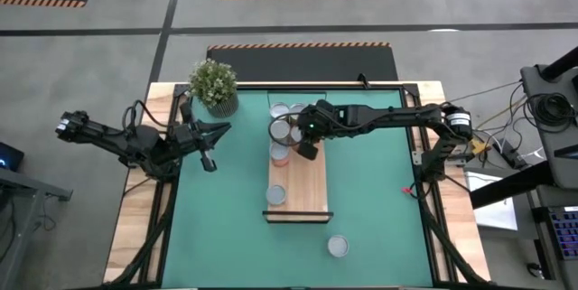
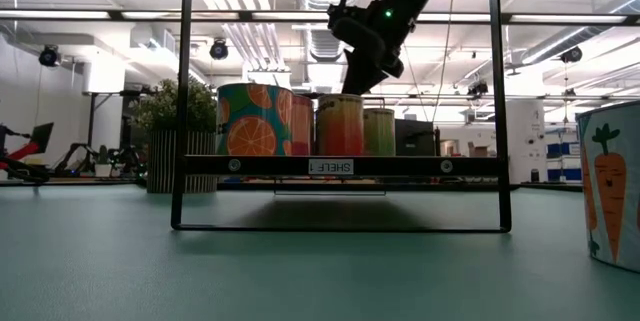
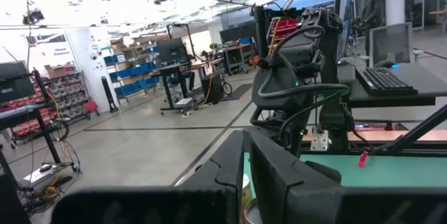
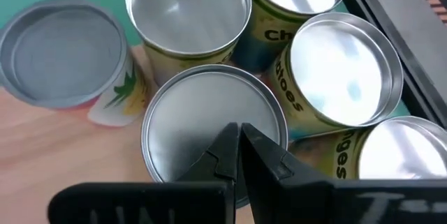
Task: Pick and place cans onto a shelf
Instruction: Put the canned pineapples on the shelf
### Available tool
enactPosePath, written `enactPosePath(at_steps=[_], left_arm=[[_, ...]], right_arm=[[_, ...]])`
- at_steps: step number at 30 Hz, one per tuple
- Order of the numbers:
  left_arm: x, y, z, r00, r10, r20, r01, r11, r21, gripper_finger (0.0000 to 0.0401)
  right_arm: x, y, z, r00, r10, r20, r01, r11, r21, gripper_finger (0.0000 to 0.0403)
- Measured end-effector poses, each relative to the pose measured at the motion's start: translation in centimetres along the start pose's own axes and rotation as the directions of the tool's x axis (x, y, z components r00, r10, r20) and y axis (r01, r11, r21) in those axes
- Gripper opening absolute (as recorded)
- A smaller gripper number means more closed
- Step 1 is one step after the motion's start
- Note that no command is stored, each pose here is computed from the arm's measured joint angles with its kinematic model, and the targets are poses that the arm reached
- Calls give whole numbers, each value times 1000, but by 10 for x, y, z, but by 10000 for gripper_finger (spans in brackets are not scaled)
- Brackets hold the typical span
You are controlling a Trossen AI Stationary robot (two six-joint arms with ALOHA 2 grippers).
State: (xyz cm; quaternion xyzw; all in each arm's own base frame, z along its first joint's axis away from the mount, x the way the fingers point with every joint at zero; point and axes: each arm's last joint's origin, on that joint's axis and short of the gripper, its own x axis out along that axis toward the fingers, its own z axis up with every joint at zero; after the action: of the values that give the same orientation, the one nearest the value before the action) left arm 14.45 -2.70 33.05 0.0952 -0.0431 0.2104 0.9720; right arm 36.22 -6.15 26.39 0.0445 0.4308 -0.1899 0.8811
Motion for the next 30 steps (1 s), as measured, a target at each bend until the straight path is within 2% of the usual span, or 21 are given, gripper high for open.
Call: enactPosePath(at_steps=[9,14,20,30], left_arm=[[0,0,0,1000,0,0,0,1000,0,8],[0,0,0,1000,0,0,0,1000,5,8],[0,0,0,1000,-1,0,1,1000,7,8],[0,0,0,1000,-4,1,4,1000,8,8]], right_arm=[[-12,-1,5,999,8,50,-10,999,41,9],[-16,-1,8,996,20,86,-20,1000,-1,9],[-3,2,8,996,21,82,-17,999,-45,9],[4,3,6,998,21,65,-18,999,-51,9]])
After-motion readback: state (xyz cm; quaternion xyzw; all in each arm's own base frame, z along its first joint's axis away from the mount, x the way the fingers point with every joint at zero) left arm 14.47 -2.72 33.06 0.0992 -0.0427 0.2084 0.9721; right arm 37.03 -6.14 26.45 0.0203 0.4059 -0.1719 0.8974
